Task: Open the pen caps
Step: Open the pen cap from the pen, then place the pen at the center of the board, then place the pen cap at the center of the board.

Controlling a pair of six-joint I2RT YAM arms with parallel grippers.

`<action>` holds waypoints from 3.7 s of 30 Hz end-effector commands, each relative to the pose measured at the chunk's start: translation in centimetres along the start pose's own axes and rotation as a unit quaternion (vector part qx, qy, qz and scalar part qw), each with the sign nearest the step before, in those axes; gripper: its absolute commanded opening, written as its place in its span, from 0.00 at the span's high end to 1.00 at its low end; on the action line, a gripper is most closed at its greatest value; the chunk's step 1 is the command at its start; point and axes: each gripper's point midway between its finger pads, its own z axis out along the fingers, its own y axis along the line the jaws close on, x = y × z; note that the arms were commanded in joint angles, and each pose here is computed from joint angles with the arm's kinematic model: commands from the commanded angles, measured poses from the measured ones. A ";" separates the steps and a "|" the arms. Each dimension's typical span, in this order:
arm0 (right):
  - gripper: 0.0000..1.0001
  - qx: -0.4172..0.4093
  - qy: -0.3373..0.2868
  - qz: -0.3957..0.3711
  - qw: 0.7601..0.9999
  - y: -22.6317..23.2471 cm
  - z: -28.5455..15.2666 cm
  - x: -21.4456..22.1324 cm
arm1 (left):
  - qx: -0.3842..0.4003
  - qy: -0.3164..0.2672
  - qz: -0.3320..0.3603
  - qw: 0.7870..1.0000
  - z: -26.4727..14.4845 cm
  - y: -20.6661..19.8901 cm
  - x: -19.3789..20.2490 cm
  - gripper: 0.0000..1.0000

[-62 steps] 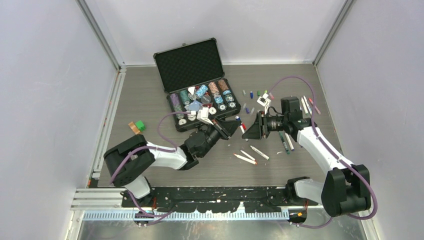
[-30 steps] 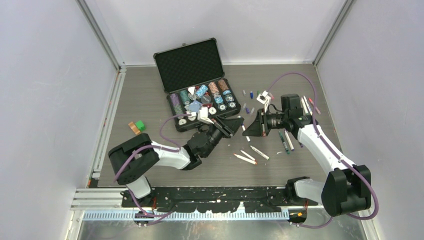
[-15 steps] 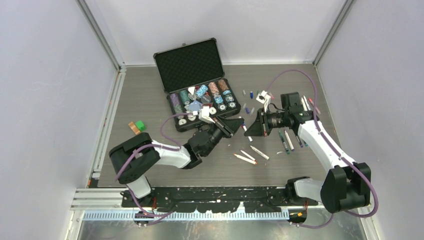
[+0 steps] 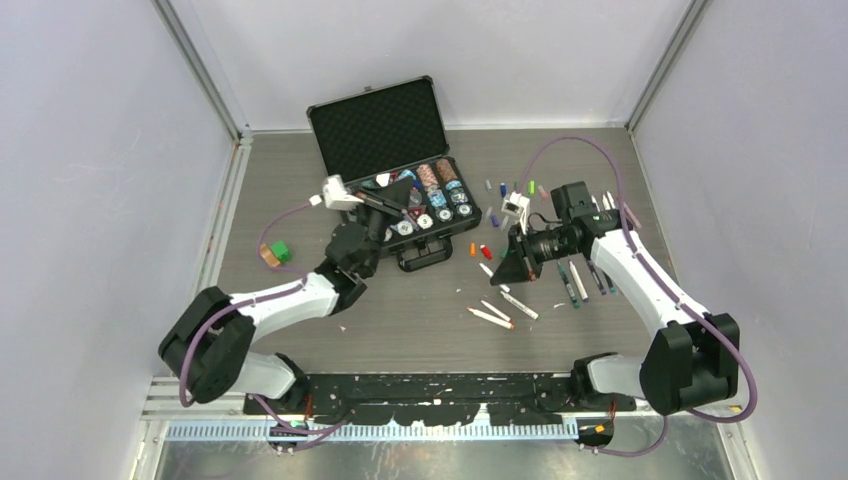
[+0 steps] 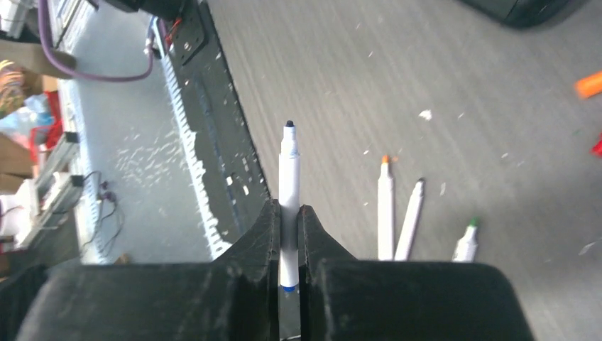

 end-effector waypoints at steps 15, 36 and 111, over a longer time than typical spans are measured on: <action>0.92 0.283 0.190 0.039 0.939 -11.1 -6.1 9.9 | -0.081 0.167 0.001 0.983 -3.6 2.8 4.1 1.00; 0.70 0.272 0.242 0.086 0.927 -14.1 -3.1 12.3 | -0.016 0.319 0.009 0.948 -7.7 2.0 12.9 1.00; 0.63 0.403 -0.063 0.063 0.911 -10.2 -15.1 4.5 | -0.032 0.423 0.235 0.874 0.3 -2.2 23.4 0.62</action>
